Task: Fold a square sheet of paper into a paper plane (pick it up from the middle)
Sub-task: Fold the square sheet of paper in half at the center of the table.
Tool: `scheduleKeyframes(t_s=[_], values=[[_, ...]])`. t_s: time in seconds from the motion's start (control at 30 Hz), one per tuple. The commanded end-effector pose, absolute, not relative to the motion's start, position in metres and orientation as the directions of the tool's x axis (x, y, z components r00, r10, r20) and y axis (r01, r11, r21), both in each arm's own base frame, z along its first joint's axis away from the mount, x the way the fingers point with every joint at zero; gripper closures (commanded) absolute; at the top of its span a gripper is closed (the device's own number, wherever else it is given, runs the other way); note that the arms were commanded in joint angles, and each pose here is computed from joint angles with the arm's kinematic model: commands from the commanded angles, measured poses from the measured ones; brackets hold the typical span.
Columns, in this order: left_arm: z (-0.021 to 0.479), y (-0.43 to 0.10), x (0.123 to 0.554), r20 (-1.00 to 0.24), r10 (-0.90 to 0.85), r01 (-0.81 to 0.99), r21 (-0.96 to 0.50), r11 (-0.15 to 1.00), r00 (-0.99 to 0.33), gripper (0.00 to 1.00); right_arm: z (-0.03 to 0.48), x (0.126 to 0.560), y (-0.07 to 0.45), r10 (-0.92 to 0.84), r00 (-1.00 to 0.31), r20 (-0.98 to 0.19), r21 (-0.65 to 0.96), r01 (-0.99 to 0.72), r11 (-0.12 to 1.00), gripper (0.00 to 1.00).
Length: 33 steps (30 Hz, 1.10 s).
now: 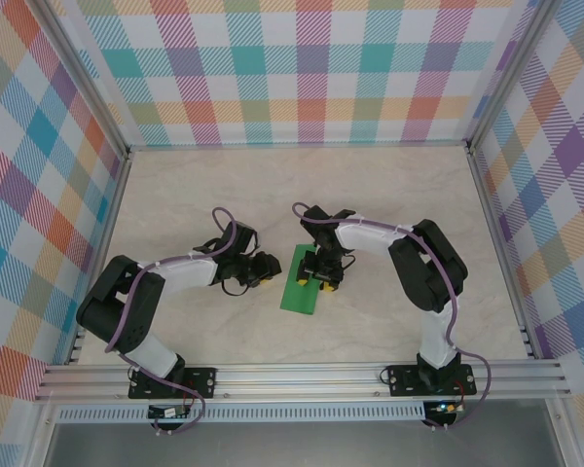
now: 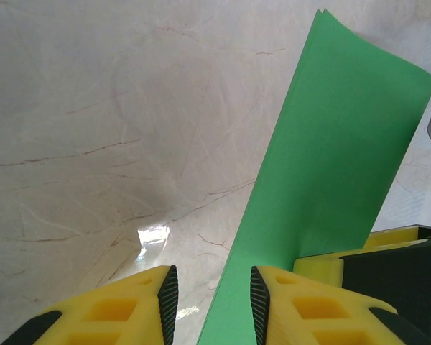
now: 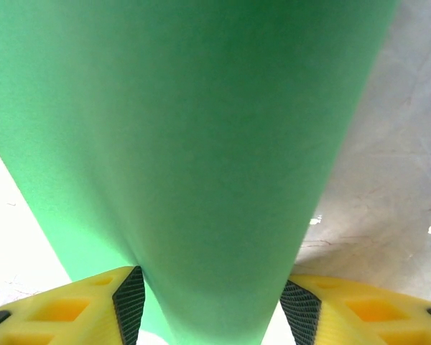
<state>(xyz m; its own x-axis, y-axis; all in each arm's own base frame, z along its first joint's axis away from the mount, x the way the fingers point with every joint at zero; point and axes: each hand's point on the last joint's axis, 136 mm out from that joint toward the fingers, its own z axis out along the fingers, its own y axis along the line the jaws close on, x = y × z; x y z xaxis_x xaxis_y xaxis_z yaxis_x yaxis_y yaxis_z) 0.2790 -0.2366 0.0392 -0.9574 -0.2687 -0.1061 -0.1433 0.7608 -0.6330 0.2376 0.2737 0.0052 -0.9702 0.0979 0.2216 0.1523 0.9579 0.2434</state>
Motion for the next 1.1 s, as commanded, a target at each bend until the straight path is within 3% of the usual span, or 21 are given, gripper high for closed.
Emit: scheduleKeyframes(t_s=[0.0,0.43,0.77,1.07], values=[[0.046,-0.248,0.284,-0.146,-0.239,-0.093,-0.641,0.762,-0.96,0.66,-0.068,0.195,0.229,0.103,-0.934,0.341,0.008,0.112,0.994,0.41],[0.048,-0.258,0.284,-0.136,-0.217,-0.075,-0.658,0.749,-0.967,0.67,-0.077,0.191,0.225,0.111,-0.928,0.355,-0.013,0.114,0.993,0.4],[0.05,-0.28,0.285,-0.095,-0.178,-0.053,-0.729,0.682,-0.979,0.79,-0.082,0.187,0.222,0.101,-0.926,0.365,-0.022,0.1,0.995,0.4],[0.047,-0.285,0.284,-0.091,-0.165,-0.048,-0.726,0.686,-0.982,0.83,-0.085,0.187,0.221,0.093,-0.925,0.369,-0.027,0.089,0.996,0.4]])
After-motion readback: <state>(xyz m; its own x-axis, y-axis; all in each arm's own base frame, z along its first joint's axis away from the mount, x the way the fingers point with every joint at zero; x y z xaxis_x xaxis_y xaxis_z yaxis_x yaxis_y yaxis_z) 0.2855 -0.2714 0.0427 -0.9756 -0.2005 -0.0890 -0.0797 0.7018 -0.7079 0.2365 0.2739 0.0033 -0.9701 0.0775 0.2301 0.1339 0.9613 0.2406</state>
